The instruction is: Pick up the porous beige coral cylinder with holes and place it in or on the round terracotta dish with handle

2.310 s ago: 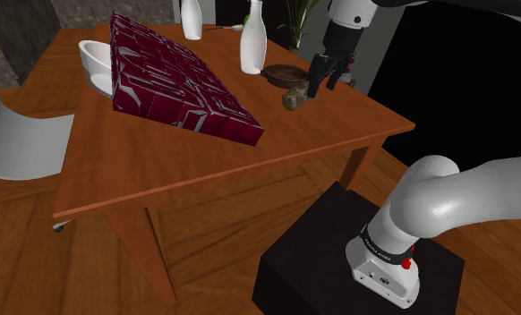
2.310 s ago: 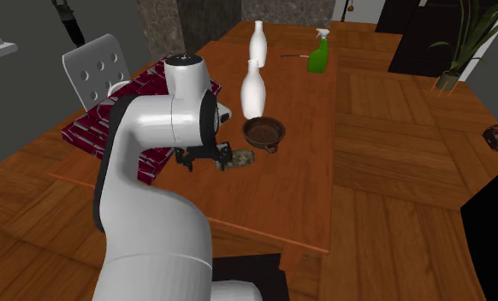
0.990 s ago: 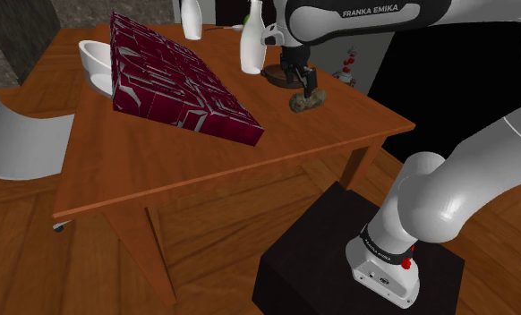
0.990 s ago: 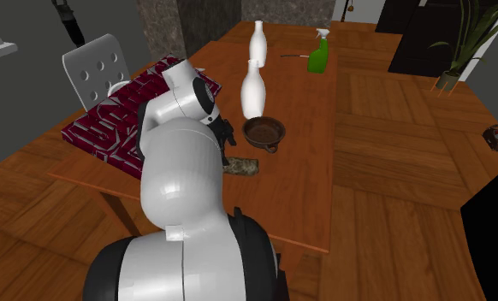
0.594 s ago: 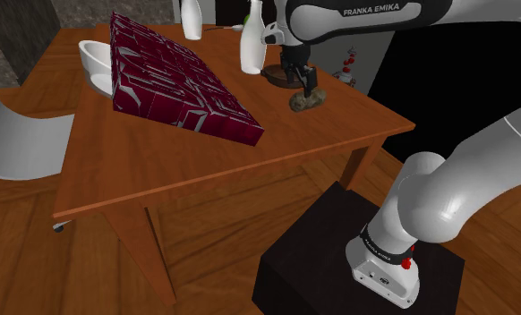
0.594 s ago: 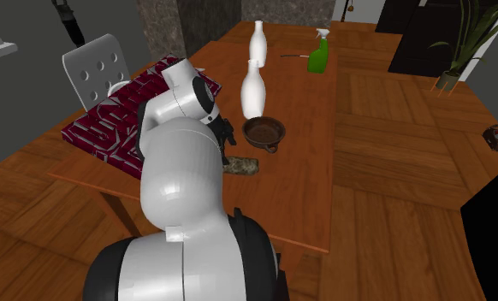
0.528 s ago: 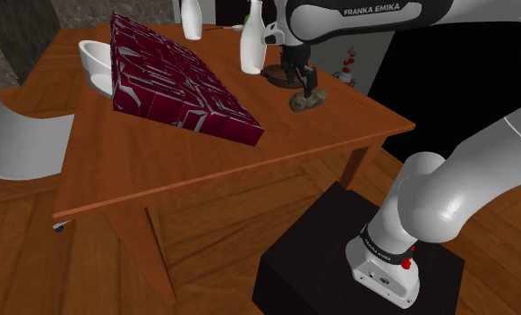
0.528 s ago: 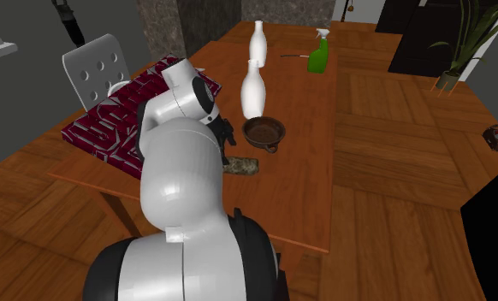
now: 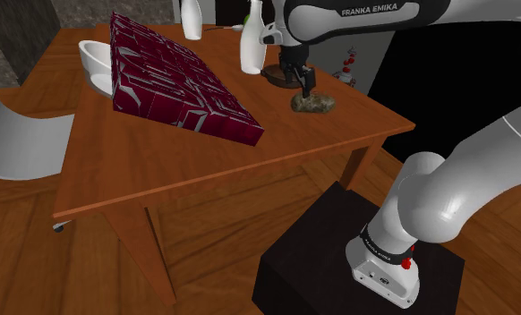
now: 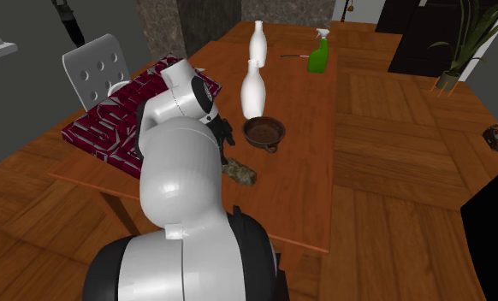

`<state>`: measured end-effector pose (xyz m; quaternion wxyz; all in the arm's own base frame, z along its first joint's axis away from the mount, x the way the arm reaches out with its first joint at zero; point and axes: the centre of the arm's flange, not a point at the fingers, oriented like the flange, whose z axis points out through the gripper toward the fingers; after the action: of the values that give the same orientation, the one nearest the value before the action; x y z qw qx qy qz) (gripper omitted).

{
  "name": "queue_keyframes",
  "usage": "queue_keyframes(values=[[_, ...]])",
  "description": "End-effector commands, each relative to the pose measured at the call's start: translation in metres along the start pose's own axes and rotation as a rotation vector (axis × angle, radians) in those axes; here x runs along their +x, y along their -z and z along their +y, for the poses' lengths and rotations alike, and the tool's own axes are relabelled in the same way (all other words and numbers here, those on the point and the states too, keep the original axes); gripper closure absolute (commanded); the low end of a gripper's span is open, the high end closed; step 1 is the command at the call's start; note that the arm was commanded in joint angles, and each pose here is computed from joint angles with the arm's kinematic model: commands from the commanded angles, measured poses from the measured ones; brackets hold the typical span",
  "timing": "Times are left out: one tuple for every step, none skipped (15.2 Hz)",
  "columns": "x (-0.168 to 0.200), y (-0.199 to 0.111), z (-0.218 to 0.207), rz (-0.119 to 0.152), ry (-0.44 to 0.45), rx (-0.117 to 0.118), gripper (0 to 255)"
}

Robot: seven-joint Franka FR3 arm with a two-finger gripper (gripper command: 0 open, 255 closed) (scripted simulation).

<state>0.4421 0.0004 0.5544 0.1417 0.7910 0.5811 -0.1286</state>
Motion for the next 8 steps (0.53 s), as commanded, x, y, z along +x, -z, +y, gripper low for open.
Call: queue_keyframes(values=[[-0.001,-0.007,0.0,-0.007,0.005,0.02,255],[-0.003,-0.002,0.0,-0.007,0.005,0.02,255],[-0.005,0.003,0.0,-0.007,0.005,0.02,255],[-0.007,0.008,0.001,-0.007,0.005,0.02,255],[-0.009,0.013,0.001,-0.007,0.005,0.02,255],[-0.011,0.017,0.002,-0.007,0.005,0.02,255],[-0.013,0.022,0.002,-0.007,0.005,0.02,255],[-0.015,0.027,0.002,-0.007,0.005,0.02,255]])
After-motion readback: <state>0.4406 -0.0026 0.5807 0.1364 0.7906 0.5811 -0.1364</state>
